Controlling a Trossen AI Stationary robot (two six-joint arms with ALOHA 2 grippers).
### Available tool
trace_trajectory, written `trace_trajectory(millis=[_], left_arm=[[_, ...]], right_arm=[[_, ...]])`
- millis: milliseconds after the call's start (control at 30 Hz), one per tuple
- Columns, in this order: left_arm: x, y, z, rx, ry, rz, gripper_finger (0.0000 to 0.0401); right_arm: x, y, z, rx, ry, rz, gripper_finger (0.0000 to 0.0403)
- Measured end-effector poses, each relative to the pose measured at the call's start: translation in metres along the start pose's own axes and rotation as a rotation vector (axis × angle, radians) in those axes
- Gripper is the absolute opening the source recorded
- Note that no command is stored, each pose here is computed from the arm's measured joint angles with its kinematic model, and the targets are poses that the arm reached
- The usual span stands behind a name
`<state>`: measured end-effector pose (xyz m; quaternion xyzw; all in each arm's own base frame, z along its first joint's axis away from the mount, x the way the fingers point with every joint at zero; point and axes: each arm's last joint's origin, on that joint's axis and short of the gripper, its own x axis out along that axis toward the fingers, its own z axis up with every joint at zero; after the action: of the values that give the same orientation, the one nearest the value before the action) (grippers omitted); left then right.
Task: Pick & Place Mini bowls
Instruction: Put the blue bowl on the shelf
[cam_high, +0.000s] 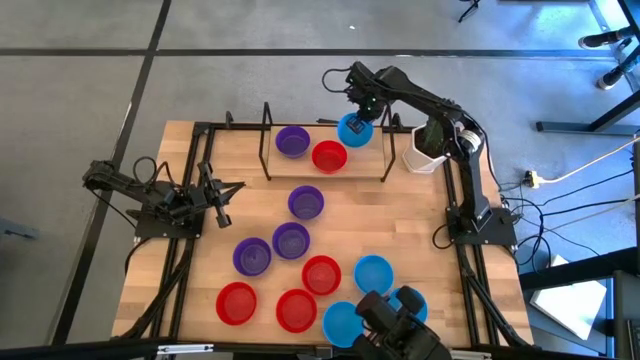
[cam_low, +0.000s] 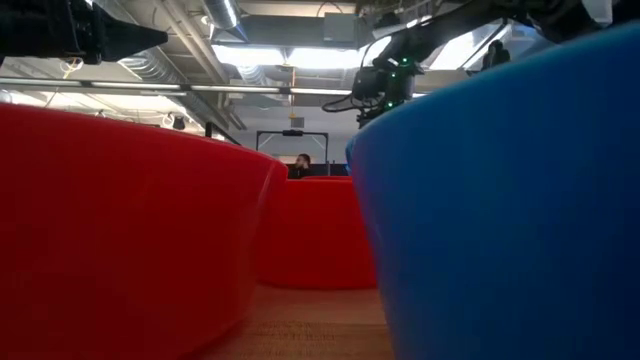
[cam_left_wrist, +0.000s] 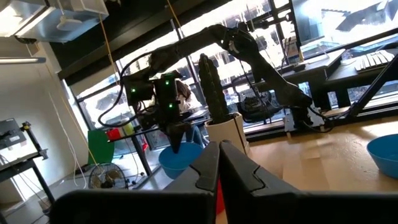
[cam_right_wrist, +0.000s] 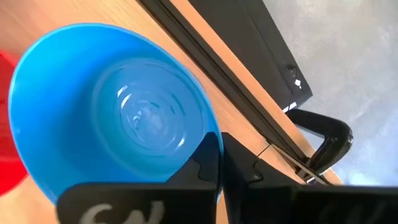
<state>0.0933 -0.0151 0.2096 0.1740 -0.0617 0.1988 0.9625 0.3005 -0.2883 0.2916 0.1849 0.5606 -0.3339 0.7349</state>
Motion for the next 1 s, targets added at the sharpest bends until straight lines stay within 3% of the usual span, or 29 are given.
trace_trajectory(millis=[300,567,1000], left_arm=[[0.0,0.0,0.0,0.0,0.0,0.0,0.0002],[0.0,0.0,0.0,0.0,0.0,0.0,0.0008],[0.0,0.0,0.0,0.0,0.0,0.0,0.0007]], right_arm=[[0.026,0.003,0.001,-0.006,0.083,-0.014,0.0002],[0.032,0.003,0.001,-0.023,0.093,-0.027,0.0004],[0.034,0.003,0.001,-0.065,0.106,-0.053,0.0071]])
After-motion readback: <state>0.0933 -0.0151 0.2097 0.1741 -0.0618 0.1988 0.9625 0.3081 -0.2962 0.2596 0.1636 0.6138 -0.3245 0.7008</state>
